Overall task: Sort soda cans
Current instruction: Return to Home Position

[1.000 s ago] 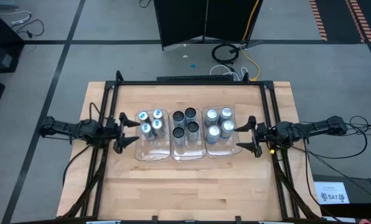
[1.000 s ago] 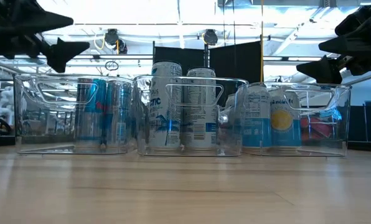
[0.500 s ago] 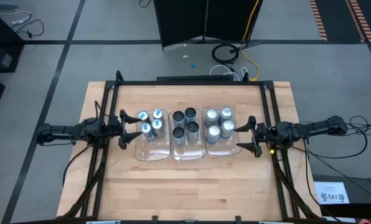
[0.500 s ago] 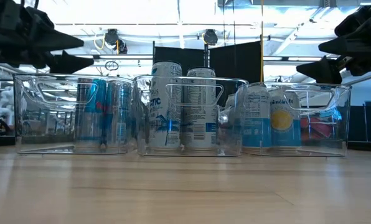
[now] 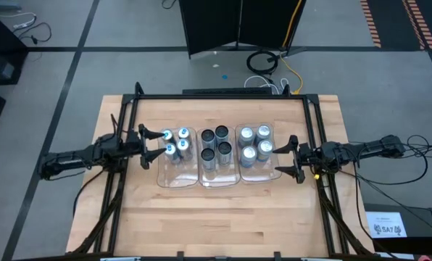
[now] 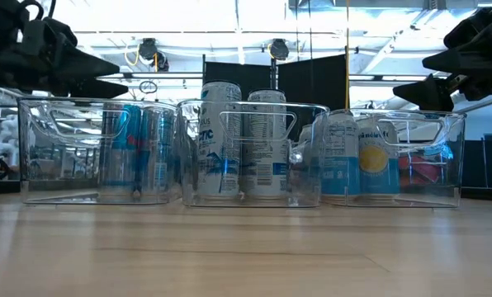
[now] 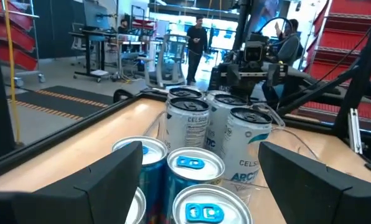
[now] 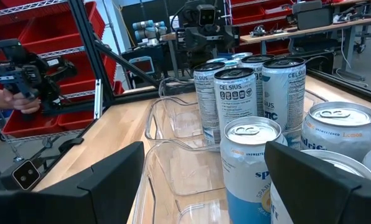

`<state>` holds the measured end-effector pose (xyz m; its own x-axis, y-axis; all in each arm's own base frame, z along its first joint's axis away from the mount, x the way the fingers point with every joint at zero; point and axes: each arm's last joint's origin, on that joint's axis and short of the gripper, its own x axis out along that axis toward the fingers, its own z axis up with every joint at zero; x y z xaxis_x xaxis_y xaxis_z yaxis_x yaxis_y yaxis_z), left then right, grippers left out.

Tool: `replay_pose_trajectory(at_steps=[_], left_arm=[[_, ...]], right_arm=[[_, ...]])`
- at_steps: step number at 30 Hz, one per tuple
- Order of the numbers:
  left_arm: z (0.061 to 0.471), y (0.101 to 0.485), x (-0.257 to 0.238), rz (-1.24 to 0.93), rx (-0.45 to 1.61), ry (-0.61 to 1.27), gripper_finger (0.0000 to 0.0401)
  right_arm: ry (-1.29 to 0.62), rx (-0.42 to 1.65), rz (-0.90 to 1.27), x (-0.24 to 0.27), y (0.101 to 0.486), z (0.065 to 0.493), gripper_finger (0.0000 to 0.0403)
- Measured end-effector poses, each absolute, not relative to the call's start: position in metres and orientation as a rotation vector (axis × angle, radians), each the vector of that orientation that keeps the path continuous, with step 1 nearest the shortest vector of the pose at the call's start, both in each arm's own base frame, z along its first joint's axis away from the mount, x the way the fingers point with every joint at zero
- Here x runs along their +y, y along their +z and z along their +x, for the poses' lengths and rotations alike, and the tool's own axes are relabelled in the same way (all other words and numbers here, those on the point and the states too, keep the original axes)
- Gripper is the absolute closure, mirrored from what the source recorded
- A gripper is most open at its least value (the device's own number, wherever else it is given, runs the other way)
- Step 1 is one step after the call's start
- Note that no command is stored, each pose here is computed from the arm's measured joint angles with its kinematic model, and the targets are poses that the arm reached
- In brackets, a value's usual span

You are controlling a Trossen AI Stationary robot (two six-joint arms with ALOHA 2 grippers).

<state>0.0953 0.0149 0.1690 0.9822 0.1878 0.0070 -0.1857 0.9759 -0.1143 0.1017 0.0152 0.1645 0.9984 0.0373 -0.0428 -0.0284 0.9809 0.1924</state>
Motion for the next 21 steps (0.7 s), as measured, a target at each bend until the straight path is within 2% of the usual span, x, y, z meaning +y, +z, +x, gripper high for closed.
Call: replay_pose_trajectory(at_steps=[21], left_arm=[[0.0950, 0.1683, 0.0193, -0.095, -0.012, 0.225, 0.0072]], right_arm=[[0.033, 0.047, 0.193, 0.0152, 0.1645, 0.1017, 0.0078]])
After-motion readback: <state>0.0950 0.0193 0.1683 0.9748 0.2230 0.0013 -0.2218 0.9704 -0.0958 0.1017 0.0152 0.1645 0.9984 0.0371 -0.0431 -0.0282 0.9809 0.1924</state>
